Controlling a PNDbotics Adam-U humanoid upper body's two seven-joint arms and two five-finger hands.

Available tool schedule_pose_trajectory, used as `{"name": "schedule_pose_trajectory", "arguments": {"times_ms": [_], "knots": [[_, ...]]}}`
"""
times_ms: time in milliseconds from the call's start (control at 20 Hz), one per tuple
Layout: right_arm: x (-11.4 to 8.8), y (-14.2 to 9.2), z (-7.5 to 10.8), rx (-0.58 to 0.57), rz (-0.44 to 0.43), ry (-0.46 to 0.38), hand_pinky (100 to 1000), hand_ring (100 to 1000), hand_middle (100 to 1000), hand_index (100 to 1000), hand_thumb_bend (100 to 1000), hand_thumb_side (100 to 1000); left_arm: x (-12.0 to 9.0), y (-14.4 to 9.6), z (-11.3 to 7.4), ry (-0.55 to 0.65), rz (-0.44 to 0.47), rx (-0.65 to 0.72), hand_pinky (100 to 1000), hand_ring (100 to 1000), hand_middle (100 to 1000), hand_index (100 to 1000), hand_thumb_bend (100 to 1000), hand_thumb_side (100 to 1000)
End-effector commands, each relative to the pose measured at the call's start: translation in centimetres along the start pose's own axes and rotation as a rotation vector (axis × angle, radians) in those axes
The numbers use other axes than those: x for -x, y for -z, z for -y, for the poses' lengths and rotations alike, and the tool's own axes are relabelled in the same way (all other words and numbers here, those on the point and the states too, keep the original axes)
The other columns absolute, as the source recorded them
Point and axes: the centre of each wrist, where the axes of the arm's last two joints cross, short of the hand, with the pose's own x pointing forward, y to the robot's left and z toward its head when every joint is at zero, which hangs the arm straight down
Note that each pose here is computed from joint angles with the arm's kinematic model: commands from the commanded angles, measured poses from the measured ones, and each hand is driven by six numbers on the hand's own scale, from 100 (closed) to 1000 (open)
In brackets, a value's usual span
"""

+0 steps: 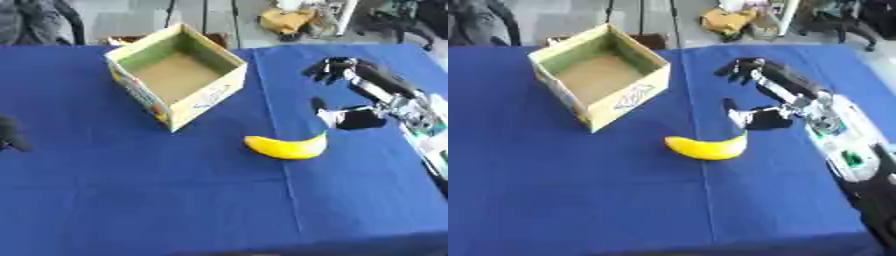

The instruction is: Pick up objects on the table and place them in the box.

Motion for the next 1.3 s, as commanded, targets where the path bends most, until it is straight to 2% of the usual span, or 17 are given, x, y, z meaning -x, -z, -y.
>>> {"name": "schedule_pose_trajectory", "arguments": {"times_ms": [50,800,1300], "knots": [[0.4,-0.1,1.2,-0.030,0.001,-0.057,703,786,801,881,100,307,-0.6,0.2,-0.4,0.023,0.013,0.011,529,462,531,645,228,1000],[0.2,0.5,-0.7,-0.205,0.030,-0.083,719,806,813,883,100,502,-0.6,0.2,-0.4,0.022,0.013,0.014,529,462,531,645,227,1000],[0.3,1.1,-3.5,-0.283,0.034,-0.077,717,803,811,882,100,586,-0.6,0.2,-0.3,0.018,0.014,0.018,529,462,531,645,227,1000]]}}
